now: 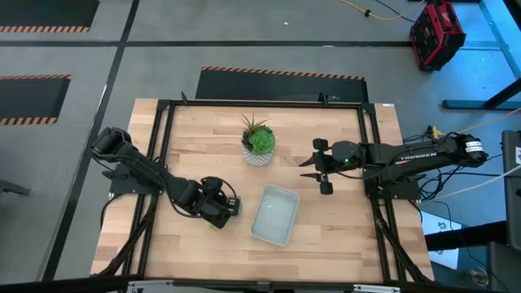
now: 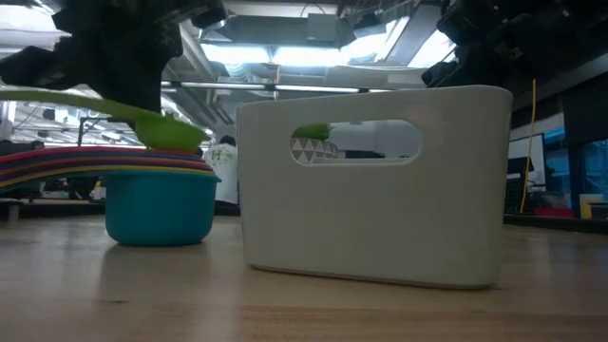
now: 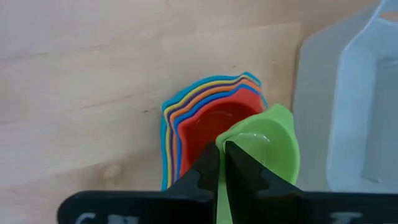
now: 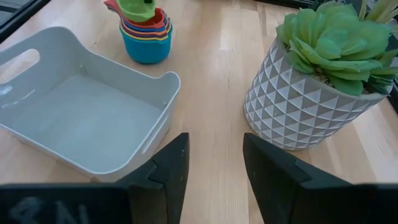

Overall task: Nest measuring cups in basket
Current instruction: Stack the green measuring cup on top of the pink measuring cup, then put the stacked measuring cups into the bin

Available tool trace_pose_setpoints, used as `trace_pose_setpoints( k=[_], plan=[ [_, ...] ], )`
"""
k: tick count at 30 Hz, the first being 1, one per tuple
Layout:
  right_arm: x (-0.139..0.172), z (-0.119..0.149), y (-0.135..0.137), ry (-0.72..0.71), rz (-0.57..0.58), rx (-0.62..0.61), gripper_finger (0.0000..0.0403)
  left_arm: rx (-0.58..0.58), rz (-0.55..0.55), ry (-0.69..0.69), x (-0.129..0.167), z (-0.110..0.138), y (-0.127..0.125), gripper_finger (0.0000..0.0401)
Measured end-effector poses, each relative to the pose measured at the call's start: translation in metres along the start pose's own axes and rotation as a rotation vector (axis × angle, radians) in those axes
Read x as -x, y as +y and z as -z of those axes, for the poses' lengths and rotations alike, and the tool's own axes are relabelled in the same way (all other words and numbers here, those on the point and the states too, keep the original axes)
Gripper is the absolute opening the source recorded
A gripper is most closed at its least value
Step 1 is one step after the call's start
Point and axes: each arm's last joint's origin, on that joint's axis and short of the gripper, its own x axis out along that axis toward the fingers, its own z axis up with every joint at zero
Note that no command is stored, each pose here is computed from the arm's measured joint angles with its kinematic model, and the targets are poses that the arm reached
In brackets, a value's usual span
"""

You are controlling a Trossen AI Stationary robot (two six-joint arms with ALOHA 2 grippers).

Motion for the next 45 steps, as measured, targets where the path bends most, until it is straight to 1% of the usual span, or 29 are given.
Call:
trace_pose_setpoints(
  k=[5, 9, 15, 25, 32, 36, 40, 45],
  plan=[
    [0.0000, 0.0003, 0.0000, 0.003, 0.000, 0.000, 0.0156, -0.006, -0.027, 0.001, -0.0067, 0.0028, 0.0006, 0.0006],
    [0.0000, 0.0003, 0.0001, 0.003, -0.001, 0.000, 0.0156, -0.002, -0.027, 0.001, -0.0073, 0.0022, 0.0002, 0.0020],
    [0.0000, 0.0003, 0.0001, 0.003, -0.001, -0.001, 0.0156, 0.013, -0.034, 0.006, -0.0092, -0.0026, -0.0011, 0.0050],
    [0.0000, 0.0004, 0.0001, 0.004, -0.001, -0.001, 0.0156, 0.019, -0.043, 0.020, -0.0105, -0.0054, -0.0018, 0.0116],
    [0.0000, 0.0005, 0.0001, 0.005, -0.001, -0.001, 0.0156, 0.019, -0.043, 0.020, -0.0105, -0.0054, -0.0018, 0.0145],
    [0.0000, 0.0005, 0.0001, 0.005, -0.001, -0.001, 0.0156, 0.012, -0.043, 0.020, -0.0105, -0.0054, -0.0018, 0.0154],
    [0.0000, 0.0005, 0.0001, 0.005, -0.001, -0.001, 0.0156, -0.034, -0.034, 0.023, -0.0105, -0.0052, -0.0026, 0.0154],
    [0.0000, 0.0005, 0.0002, 0.005, -0.001, -0.001, 0.0156, -0.040, -0.034, 0.023, -0.0105, -0.0052, -0.0026, 0.0155]
  ],
)
